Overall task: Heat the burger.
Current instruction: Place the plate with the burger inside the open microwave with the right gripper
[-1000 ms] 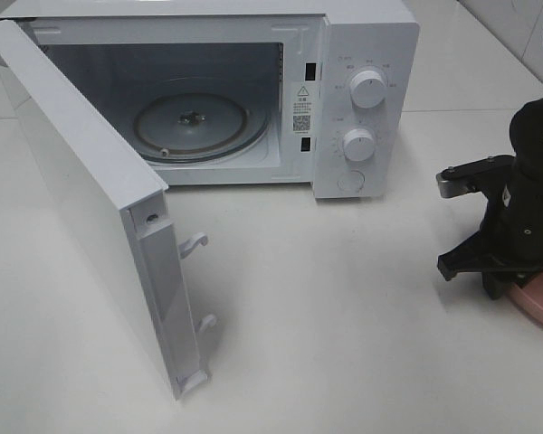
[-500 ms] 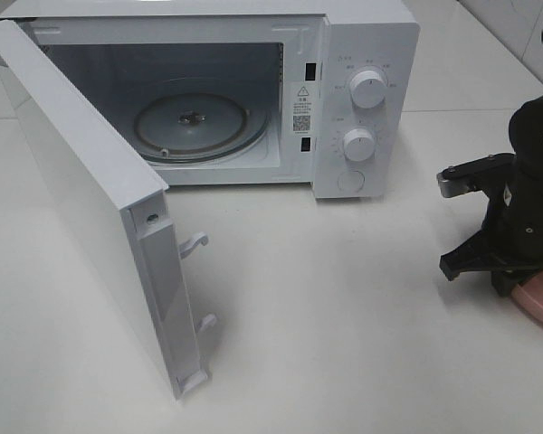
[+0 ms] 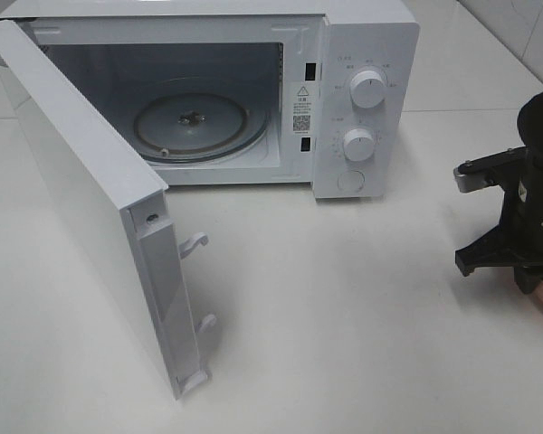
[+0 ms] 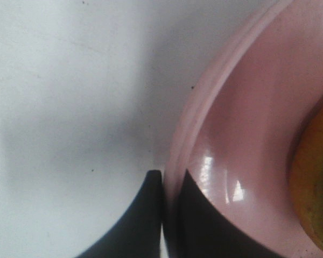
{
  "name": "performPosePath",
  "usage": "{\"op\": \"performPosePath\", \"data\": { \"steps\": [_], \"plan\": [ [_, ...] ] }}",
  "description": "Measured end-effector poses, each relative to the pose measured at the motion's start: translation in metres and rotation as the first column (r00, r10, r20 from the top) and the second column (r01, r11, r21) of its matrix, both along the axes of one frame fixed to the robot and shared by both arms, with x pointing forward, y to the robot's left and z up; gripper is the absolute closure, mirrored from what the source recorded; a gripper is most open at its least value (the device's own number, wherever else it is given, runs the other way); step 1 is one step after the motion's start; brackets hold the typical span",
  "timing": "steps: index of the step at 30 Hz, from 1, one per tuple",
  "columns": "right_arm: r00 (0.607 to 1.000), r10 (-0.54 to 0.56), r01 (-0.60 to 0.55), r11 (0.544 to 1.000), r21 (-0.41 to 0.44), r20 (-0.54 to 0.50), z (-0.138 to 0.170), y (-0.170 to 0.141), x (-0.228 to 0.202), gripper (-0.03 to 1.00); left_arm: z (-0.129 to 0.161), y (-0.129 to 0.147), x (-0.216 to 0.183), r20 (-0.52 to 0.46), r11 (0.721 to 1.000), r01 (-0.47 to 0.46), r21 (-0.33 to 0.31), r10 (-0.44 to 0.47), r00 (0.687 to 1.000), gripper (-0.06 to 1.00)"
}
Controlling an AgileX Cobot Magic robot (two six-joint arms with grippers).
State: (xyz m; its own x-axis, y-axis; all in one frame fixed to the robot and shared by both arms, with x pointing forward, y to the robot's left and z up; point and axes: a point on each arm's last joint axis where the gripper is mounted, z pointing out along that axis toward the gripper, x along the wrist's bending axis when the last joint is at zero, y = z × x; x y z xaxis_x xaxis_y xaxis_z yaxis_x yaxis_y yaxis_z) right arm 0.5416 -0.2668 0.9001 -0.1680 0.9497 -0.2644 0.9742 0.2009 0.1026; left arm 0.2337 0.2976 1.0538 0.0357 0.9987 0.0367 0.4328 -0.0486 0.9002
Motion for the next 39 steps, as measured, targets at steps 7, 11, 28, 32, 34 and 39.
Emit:
{"op": "performPosePath", "data": {
  "steps": [7,11,28,32,34,39],
  "plan": [
    [1.0,-0.009,0.009,1.0,-0.009,0.014,0.01,0.006,-0.004,0.94,0.0,0.0,0.0,0.0,1.0,0.0,0.0,0.0,1.0,-0.05],
    [1.0,0.004,-0.004,1.0,-0.022,0.013,0.013,0.01,-0.005,0.94,0.0,0.0,0.0,0.0,1.0,0.0,0.0,0.0,1.0,-0.05],
    [0.998,0.068,-0.066,0.992,-0.108,0.012,0.032,0.033,-0.019,0.94,0.0,0.0,0.0,0.0,1.0,0.0,0.0,0.0,1.0,-0.05],
    [0.994,0.105,-0.101,0.989,-0.108,0.028,0.04,0.039,-0.031,0.94,0.0,0.0,0.0,0.0,1.0,0.0,0.0,0.0,1.0,-0.05],
    [0.993,0.118,-0.114,0.987,-0.109,0.024,0.04,0.04,-0.038,0.94,0.0,0.0,0.0,0.0,1.0,0.0,0.0,0.0,1.0,-0.05],
    [0.989,0.146,-0.142,0.983,-0.114,0.02,0.045,0.042,-0.055,0.94,0.0,0.0,0.0,0.0,1.0,0.0,0.0,0.0,1.0,-0.05]
  ]
}}
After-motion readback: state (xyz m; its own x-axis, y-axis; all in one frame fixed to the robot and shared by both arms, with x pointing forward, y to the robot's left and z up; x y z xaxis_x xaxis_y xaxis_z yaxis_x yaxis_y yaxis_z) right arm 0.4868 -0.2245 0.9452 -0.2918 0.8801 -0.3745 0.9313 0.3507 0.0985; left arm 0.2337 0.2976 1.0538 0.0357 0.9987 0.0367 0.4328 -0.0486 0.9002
